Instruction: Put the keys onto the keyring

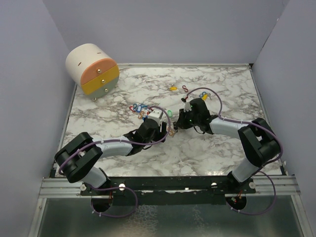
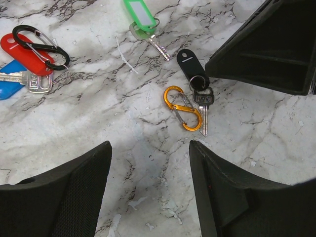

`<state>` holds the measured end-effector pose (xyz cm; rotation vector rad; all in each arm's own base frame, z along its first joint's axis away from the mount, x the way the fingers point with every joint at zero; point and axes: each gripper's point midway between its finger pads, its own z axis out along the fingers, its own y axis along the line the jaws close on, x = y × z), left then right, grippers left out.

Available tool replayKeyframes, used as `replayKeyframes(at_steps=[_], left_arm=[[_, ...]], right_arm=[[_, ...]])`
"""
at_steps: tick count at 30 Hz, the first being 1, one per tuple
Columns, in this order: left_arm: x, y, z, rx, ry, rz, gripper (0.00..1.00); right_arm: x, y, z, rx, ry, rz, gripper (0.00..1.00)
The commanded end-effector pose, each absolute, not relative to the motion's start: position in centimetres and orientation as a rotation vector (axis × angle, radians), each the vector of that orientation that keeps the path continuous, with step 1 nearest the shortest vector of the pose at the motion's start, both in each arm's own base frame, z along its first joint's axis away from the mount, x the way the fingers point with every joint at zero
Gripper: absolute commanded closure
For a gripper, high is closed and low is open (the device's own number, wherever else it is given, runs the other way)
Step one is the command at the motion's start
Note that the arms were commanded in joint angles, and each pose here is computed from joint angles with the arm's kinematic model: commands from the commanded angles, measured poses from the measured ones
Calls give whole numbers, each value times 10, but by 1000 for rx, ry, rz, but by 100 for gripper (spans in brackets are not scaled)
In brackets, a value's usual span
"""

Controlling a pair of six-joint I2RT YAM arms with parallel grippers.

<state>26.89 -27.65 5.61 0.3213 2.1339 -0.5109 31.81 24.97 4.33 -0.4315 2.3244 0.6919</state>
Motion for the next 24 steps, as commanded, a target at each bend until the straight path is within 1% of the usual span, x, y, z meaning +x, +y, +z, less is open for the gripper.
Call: replayKeyframes(at_steps=[1,3,5,24], left_arm=[[275,-276,60,301,2118,-500,34],[275,-275,59,298,2120,-499,34],[275,-275,59,300,2121,-500,34],[275,-274,58,301,2124,-499,34]], right_arm=[[320,254,45,-453,2297,693,84],[320,255,42,-458,2301,695,81],[321,256,40,-460,2302,698,80],[320,266,26,-490,2323,709,79]])
